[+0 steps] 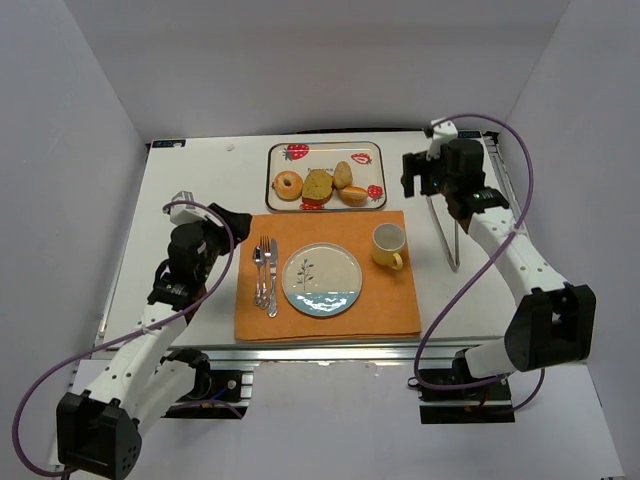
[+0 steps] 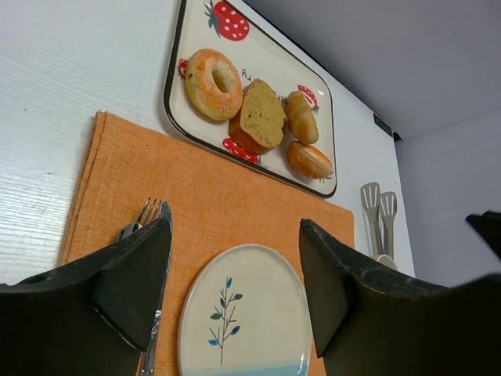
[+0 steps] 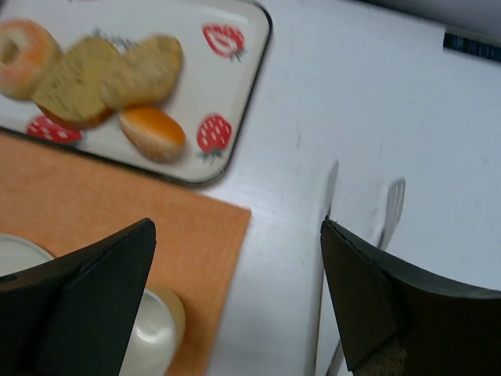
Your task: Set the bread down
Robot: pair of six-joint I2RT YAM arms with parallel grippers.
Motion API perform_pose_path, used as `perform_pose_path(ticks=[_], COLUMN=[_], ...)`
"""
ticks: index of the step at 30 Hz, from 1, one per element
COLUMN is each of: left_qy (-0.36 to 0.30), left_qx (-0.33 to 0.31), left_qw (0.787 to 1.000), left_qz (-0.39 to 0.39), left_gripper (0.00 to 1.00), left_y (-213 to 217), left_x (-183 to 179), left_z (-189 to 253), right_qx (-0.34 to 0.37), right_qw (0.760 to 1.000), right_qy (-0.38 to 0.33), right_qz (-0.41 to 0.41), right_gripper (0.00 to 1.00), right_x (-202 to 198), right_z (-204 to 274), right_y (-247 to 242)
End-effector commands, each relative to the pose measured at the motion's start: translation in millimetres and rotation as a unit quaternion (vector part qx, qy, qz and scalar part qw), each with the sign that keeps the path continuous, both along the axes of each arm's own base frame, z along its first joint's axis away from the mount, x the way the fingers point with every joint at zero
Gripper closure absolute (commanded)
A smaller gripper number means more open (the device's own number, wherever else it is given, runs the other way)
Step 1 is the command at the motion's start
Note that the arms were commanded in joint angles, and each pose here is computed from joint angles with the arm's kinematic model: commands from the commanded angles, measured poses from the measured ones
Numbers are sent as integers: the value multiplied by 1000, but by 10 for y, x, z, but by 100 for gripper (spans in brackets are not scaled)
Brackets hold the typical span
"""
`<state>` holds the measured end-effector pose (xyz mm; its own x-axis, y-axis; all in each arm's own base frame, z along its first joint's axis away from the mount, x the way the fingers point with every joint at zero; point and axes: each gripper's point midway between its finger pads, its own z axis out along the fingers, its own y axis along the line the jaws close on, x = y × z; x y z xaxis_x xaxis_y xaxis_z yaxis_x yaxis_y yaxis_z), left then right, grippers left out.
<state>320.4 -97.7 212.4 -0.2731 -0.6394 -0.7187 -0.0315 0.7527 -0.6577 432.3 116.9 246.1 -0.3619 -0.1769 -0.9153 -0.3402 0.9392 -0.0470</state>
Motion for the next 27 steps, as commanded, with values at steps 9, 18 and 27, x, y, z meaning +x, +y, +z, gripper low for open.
perform_pose_path(ticks=[9,18,27], left_qy=[-39,-38,-34], left_qx=[-28,-20,-23], left_qw=[998,999,999], left_qz=[-37,-32,-28], left_gripper=[91,22,21], left_y=[-186,-138,-118], left_x=[176,93,38], left_z=[210,127,27], right_qx=[7,-50,-57], right_qw=[993,992,976], right_qy=[18,116,205], right_qz=[116,17,-41], right_gripper=[100,11,12], right_x=[-692,-674,-542], right_z=[-465,-1114,-1673], right_y=[-705,-1264,-1490])
